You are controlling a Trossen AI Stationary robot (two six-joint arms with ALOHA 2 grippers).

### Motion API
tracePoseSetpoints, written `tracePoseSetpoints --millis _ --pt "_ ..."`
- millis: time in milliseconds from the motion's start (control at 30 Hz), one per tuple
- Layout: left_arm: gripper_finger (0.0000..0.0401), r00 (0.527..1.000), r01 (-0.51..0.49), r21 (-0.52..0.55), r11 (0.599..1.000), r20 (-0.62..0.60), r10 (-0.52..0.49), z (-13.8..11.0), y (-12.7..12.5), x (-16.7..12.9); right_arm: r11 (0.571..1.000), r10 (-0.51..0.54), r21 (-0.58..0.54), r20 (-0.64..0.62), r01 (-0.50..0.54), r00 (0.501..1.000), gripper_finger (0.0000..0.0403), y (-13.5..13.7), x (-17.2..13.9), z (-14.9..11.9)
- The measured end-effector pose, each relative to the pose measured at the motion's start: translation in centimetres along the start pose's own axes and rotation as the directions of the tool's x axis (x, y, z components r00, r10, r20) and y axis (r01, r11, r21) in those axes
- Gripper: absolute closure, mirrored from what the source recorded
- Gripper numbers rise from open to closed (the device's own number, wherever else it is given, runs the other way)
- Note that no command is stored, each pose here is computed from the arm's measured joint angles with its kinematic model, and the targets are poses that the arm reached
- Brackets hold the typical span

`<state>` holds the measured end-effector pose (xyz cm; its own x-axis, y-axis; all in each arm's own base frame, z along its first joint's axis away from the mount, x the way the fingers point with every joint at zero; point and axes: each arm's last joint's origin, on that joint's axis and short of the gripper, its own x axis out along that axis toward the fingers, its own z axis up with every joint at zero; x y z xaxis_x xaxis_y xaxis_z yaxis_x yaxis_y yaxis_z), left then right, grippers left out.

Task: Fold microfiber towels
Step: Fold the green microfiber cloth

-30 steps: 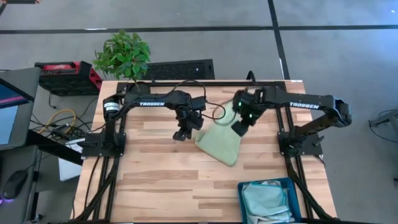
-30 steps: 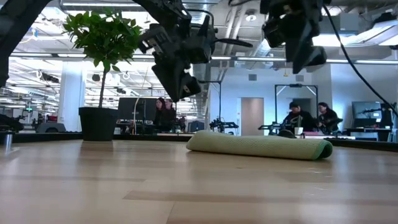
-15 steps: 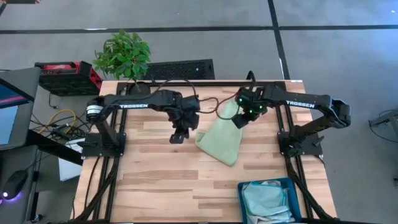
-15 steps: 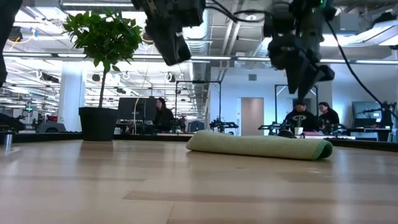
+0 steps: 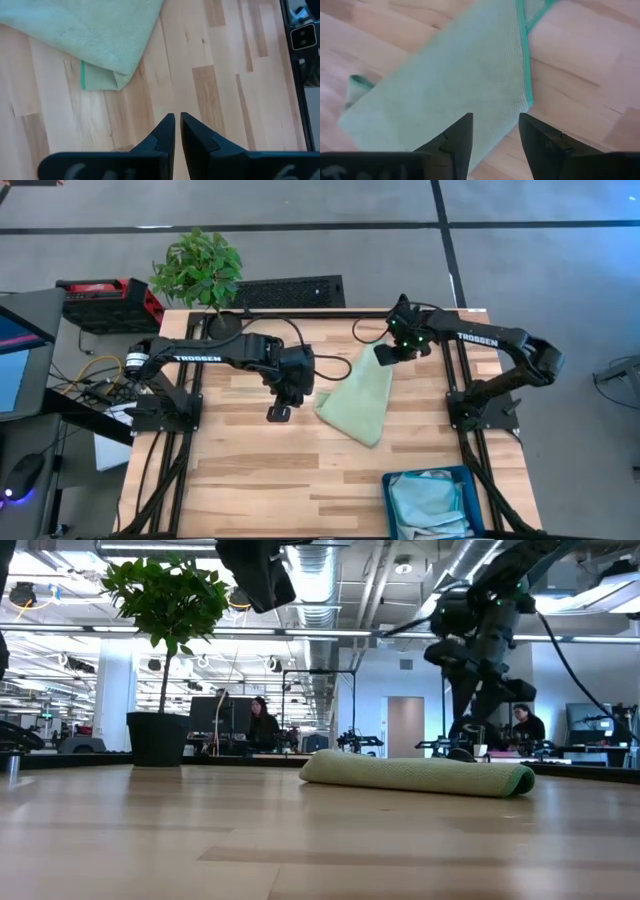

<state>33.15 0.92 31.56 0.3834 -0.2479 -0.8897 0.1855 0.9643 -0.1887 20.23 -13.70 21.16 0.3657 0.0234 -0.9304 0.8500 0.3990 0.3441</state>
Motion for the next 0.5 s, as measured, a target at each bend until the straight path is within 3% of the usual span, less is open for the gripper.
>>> tracePoseSetpoints --millis 300,500 --pt "0.0382 1.000 -0.014 0.013 1.000 -0.008 0.014 0.1 -0.6 0.2 0.997 -0.069 0.004 -0.135 0.071 0.988 0.0222 -1.1 3.9 1.1" --pt "0.0382 1.000 -0.014 0.019 1.000 -0.008 0.014 0.1 -0.7 0.2 0.996 -0.082 0.018 -0.122 0.085 0.989 0.0223 -1.6 5.5 2.1"
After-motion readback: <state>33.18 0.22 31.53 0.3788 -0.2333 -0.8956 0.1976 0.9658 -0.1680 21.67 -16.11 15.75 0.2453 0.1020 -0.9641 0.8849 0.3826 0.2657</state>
